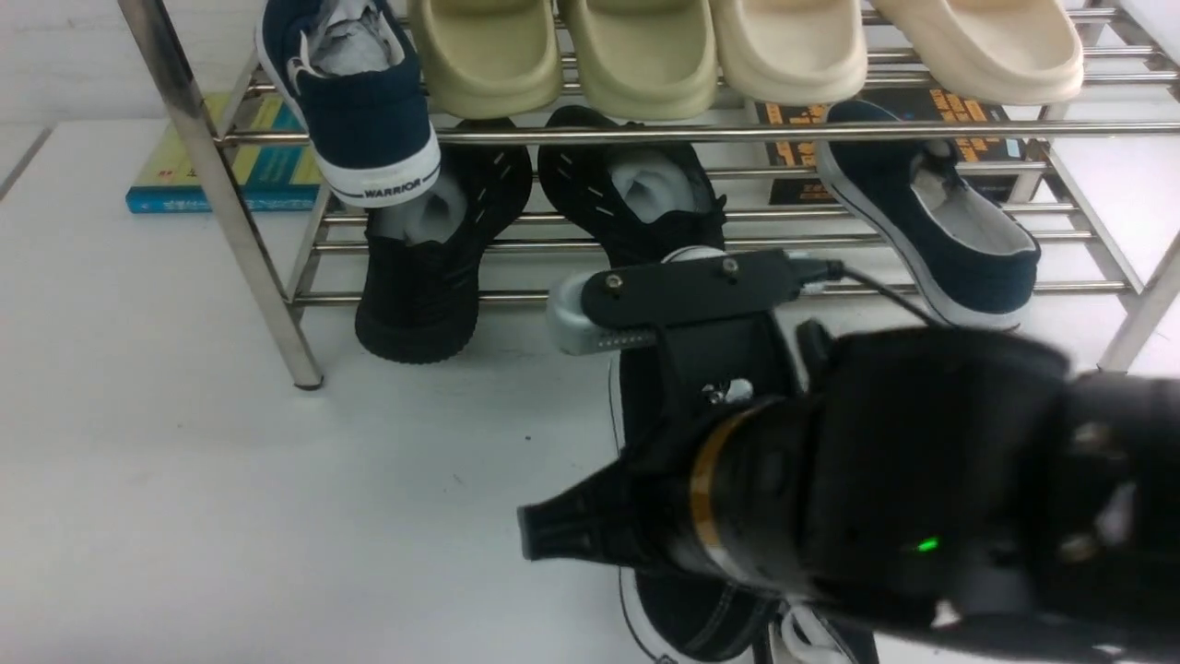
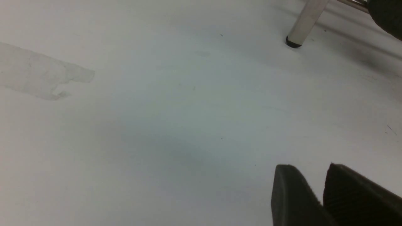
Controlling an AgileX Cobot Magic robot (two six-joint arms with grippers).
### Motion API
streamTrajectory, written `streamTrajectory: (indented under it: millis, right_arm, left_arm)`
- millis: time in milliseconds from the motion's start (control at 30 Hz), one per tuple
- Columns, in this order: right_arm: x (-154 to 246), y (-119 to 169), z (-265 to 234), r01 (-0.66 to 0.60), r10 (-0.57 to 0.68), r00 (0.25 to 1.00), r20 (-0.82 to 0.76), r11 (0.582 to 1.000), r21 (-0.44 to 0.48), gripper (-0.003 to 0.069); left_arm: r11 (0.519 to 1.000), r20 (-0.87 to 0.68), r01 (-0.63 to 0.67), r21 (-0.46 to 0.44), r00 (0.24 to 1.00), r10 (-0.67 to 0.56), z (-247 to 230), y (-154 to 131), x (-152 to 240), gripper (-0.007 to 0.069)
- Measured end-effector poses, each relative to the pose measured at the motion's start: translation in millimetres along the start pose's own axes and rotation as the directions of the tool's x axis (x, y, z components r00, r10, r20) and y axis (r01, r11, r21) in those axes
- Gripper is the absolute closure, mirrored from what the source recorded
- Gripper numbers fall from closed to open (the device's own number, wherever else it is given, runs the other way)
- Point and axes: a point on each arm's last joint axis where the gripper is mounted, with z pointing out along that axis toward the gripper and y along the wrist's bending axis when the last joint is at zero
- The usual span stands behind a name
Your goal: Take the shoes off the shelf with your hand on the white table.
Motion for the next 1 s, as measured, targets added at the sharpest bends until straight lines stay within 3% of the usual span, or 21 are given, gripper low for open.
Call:
streamTrajectory:
  millis: [100,400,1000]
  right_arm:
    - [5,4,20,-0.049,0.049,0.999,-0.007,0.998,0.029,0.0636]
    - [17,8,49,-0.040,0.043,0.998,-0.042,0.996,0.076,0.0627]
    - [54,34,40,0.111,-0.108,0.991,-0.073,0.993,0.034,0.0612]
  left_arm:
    - [1.000,0.000,0.000,0.000,1.000,0.000,0,0,0,0.0431]
    - [1.000,0.000,0.000,0.000,1.000,0.000,0,0,0,0.0431]
    - [1.000,0.000,0.000,0.000,1.000,0.000,0,0,0,0.0431]
